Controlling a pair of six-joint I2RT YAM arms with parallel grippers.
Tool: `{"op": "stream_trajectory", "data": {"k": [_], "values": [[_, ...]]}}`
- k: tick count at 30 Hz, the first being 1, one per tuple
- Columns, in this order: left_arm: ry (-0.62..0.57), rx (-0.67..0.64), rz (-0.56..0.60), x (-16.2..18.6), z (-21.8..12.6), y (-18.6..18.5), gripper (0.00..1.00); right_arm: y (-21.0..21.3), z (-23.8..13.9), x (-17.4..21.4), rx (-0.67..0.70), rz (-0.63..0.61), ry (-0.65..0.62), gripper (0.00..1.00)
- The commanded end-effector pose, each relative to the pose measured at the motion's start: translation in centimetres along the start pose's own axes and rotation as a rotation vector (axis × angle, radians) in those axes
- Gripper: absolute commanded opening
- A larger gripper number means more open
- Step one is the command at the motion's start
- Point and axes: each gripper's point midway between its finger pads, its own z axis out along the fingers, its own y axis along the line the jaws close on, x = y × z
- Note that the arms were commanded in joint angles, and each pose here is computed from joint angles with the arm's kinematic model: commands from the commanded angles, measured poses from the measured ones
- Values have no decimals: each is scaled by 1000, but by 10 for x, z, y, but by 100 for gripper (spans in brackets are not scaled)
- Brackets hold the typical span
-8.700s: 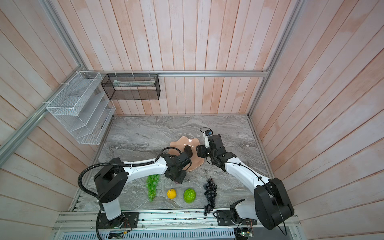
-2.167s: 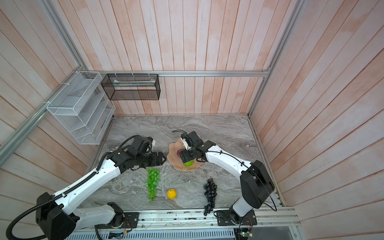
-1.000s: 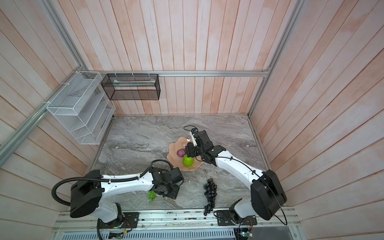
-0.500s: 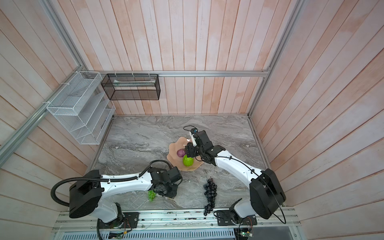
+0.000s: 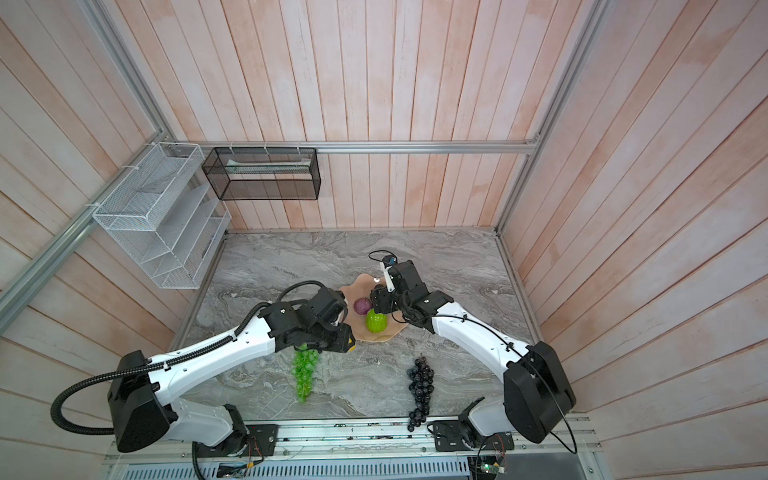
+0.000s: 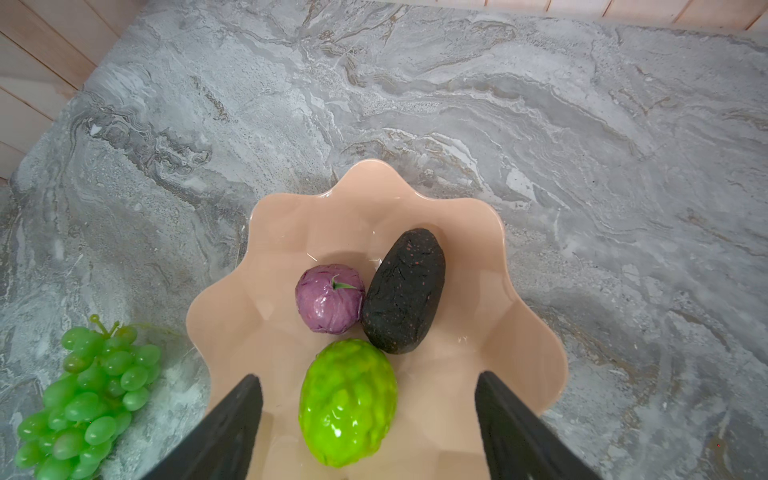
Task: Place and organize the fake fruits in the fruit bowl
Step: 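Carry the yellow pear over the bowl with the left gripper and release it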
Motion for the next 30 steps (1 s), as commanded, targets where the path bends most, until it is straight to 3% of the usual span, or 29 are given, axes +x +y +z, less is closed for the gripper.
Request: {"op": "stream_trajectory", "data": {"k": [1, 6, 14, 25, 30], "values": [[-25, -32, 43, -30, 8, 10, 35, 0, -11, -5, -9, 15, -28, 81], [-49, -36, 38, -67, 31, 20, 35, -3, -21, -3, 4, 10, -37, 81], [-12, -65, 59, -90, 77, 27, 35, -15, -29, 11, 28, 10, -25, 81], [51, -87, 38, -86, 119, 37, 35, -30, -34, 19, 40, 21, -14, 81], [63, -79, 25, -81, 125, 38, 44, -33, -33, 22, 40, 25, -6, 81]]}}
